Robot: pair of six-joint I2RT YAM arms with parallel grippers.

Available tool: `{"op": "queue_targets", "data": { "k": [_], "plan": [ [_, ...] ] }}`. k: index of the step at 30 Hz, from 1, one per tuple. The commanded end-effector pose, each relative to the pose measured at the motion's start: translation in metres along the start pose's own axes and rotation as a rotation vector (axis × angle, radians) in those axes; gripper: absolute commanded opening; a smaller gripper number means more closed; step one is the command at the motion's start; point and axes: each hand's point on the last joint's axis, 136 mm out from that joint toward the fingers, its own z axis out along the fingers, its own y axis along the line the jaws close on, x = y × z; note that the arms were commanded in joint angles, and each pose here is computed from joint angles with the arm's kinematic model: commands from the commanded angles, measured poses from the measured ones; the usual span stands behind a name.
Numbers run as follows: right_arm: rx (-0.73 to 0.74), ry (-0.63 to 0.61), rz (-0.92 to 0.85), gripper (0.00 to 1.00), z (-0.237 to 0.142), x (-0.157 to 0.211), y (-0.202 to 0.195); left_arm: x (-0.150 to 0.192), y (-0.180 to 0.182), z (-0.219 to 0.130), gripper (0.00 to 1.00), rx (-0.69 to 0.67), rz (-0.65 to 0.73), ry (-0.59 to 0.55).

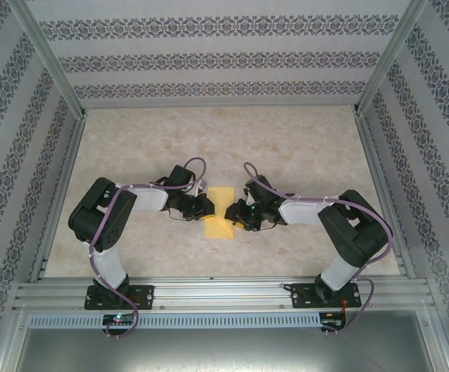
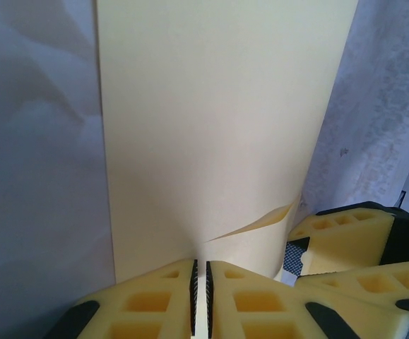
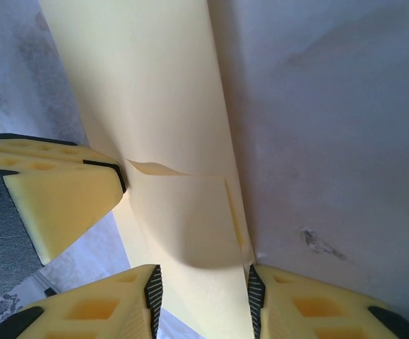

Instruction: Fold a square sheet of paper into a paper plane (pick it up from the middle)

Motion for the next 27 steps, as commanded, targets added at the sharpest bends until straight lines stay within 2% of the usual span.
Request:
{"op": "queue_targets", "data": {
  "k": [1, 5, 9, 13, 18, 23, 27],
  "plan": [
    [-0.056, -0.047, -0.051, 0.42, 0.000, -0.008, 0.019, 0.007, 0.012, -0.001, 0.15, -0.079, -0.012, 0.007],
    [0.000, -0.105, -0.082, 0.44, -0.010, -0.021, 0.014, 0.005, 0.015, -0.007, 0.15, -0.121, 0.000, -0.008],
    [0.039, -0.106, -0.088, 0.45, -0.009, -0.030, 0.009, 0.004, 0.011, -0.008, 0.16, -0.108, 0.005, -0.012],
    [-0.038, -0.050, -0.075, 0.45, 0.004, -0.028, 0.020, 0.005, 0.010, -0.008, 0.16, -0.102, 0.004, -0.009],
    [-0.031, -0.042, -0.054, 0.44, 0.009, -0.024, 0.018, 0.007, 0.012, -0.008, 0.16, -0.107, 0.002, -0.008],
    [-0.011, -0.095, -0.099, 0.45, -0.012, -0.024, 0.024, 0.006, 0.011, -0.009, 0.16, -0.111, 0.002, -0.007],
    [0.048, -0.139, -0.080, 0.46, -0.030, -0.024, 0.011, 0.006, 0.011, -0.009, 0.16, -0.112, 0.006, -0.008]
  ]
}}
